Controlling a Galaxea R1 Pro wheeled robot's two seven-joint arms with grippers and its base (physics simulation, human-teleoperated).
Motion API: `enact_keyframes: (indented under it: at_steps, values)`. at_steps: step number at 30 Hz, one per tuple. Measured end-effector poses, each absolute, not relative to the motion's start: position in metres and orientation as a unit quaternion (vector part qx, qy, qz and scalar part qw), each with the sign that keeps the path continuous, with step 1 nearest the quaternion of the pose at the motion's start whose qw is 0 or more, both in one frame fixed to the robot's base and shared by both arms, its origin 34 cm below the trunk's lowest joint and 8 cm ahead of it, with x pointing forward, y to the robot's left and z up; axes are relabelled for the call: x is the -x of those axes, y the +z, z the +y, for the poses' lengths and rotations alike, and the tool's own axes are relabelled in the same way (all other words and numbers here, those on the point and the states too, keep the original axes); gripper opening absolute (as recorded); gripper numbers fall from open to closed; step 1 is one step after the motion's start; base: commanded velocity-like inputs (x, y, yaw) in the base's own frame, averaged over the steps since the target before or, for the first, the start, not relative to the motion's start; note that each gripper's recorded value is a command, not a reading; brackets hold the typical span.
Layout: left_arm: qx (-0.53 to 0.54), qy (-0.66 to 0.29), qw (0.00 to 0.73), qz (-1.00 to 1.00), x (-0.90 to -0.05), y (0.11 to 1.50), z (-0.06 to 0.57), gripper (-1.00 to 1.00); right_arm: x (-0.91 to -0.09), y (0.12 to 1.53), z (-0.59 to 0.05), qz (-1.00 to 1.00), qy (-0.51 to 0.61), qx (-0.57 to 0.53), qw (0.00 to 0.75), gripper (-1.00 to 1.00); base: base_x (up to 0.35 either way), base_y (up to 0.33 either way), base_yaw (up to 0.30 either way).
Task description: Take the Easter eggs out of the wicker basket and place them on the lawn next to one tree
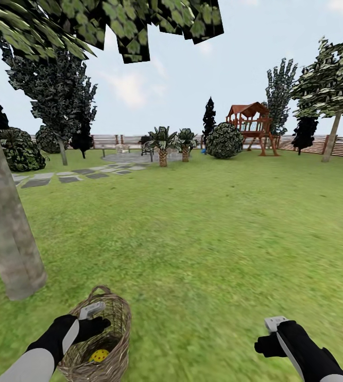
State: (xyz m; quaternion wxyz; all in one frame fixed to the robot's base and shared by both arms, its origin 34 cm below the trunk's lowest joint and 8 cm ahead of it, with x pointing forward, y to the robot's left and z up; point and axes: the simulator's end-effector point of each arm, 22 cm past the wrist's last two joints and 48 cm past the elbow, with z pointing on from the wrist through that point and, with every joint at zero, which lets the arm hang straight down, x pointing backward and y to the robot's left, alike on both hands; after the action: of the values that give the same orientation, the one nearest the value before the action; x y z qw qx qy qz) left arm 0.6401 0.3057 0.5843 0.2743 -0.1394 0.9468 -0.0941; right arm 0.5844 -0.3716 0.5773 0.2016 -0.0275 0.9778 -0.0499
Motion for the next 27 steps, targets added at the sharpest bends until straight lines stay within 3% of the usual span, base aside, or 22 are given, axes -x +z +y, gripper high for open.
enact_keyframes:
  at_steps: [17,27]
  values:
    - [0.135,-0.102,0.272,0.947,-0.639,0.583,0.291,1.00,-0.584,0.578,-0.371,0.978,-0.049,0.027,0.202,1.00,0.297,0.019,0.000]
    - [0.137,-0.103,0.273,0.947,-0.640,0.583,0.291,1.00,-0.584,0.577,-0.370,0.978,-0.049,0.028,0.202,1.00,0.031,0.039,0.000]
